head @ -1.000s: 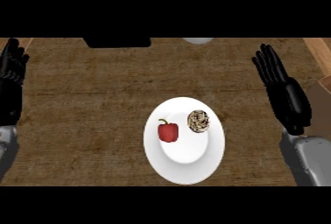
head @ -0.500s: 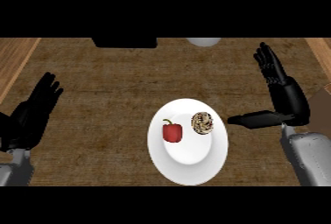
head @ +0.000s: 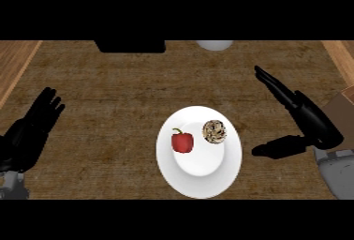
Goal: Pick the cupcake from the plate and place it in the cardboard box
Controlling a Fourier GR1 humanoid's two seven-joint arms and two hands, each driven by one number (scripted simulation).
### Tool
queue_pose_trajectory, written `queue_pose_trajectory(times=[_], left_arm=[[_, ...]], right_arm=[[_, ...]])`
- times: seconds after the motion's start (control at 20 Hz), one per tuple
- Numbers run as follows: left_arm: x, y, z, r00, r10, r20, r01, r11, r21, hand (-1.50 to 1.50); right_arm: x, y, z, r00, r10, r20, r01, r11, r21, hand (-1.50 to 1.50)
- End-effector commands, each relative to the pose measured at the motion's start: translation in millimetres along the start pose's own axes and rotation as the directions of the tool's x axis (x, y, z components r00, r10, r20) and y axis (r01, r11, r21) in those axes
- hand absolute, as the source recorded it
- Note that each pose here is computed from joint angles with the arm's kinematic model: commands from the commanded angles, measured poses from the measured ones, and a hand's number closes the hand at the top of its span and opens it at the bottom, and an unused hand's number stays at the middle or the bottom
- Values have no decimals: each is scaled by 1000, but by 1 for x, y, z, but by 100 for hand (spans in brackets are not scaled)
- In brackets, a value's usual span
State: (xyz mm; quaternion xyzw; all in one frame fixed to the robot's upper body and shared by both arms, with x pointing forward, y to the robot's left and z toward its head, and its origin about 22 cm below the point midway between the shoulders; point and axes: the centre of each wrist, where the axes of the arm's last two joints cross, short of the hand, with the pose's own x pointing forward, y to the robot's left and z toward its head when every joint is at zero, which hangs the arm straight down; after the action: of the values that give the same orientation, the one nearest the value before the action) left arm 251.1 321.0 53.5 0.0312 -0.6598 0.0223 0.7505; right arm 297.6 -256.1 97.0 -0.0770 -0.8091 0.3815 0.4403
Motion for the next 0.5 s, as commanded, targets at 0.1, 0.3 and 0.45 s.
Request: queue_pose_trajectory(times=[0.1, 0.3, 0.45], left_arm=[[-5, -1, 0, 1000, 2, -6, -2, 1000, -15, 0], [-4, -6, -1, 1000, 16, -18, -16, 1000, -15, 0], [3, -2, 3, 1000, -1, 1, 1, 1000, -10, 0]], right_arm=[[32, -6, -18, 917, 378, -132, -332, 902, 274, -150], [59, 20, -34, 843, 506, -185, -395, 815, 424, -150], [76, 30, -52, 815, 536, -219, -375, 776, 507, -150]])
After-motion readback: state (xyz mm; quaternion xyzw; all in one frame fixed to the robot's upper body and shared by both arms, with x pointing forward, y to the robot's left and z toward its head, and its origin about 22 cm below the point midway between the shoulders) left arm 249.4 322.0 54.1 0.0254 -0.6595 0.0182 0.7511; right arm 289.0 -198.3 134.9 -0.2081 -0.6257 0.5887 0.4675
